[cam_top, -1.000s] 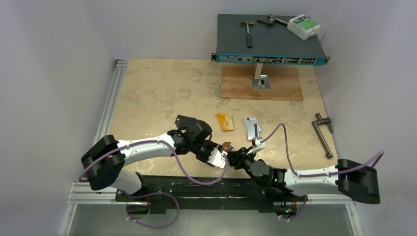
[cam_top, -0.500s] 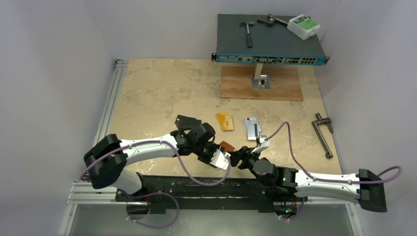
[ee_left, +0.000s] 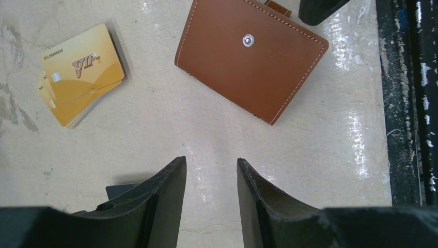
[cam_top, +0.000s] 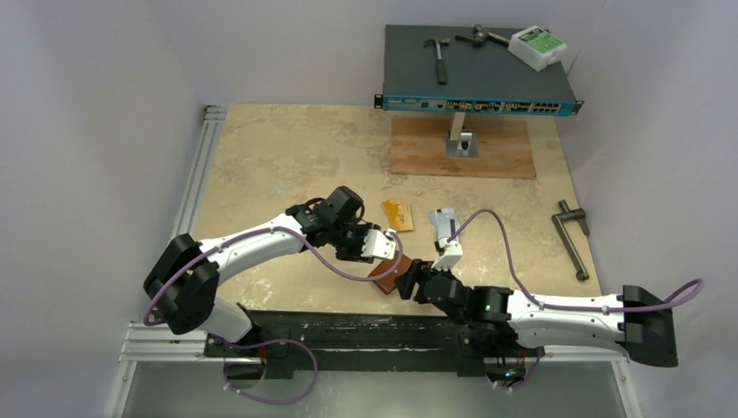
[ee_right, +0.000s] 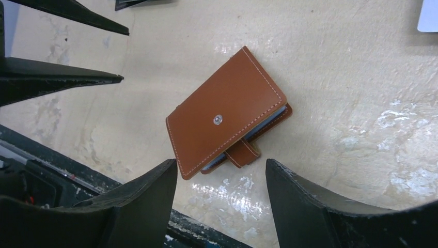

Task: Put the credit cards into the card holder
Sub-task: Close the card holder at the center of the board.

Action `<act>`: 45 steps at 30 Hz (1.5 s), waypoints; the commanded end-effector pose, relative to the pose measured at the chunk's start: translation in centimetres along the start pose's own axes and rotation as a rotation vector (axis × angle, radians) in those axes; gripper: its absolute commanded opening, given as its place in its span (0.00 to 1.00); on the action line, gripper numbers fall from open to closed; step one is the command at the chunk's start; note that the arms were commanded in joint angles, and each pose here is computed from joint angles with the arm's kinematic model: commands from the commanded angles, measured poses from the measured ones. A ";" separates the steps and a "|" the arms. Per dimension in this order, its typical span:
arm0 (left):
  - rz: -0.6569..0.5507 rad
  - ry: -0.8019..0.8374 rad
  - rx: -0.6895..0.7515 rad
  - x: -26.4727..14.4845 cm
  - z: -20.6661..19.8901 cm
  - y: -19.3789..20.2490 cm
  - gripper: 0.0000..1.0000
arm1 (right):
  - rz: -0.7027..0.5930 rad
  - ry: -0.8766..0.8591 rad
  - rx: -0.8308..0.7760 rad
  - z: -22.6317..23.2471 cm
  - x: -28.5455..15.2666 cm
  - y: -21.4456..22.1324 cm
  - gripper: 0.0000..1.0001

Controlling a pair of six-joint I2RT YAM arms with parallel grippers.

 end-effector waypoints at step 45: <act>0.012 -0.042 -0.764 -8.6 5.2 0.0 1.00 | 0.301 -0.170 0.191 0.7 2.3 -3.0 0.56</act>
Point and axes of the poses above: each gripper's point midway between its finger pads, its own x axis out along the fingers, its own z axis along the line the jaws close on, y = z × x, the point moved 1 cm from there along -x, back along the fingers, and after that the axes turned 15 degrees about -x, right-handed, at the moved point
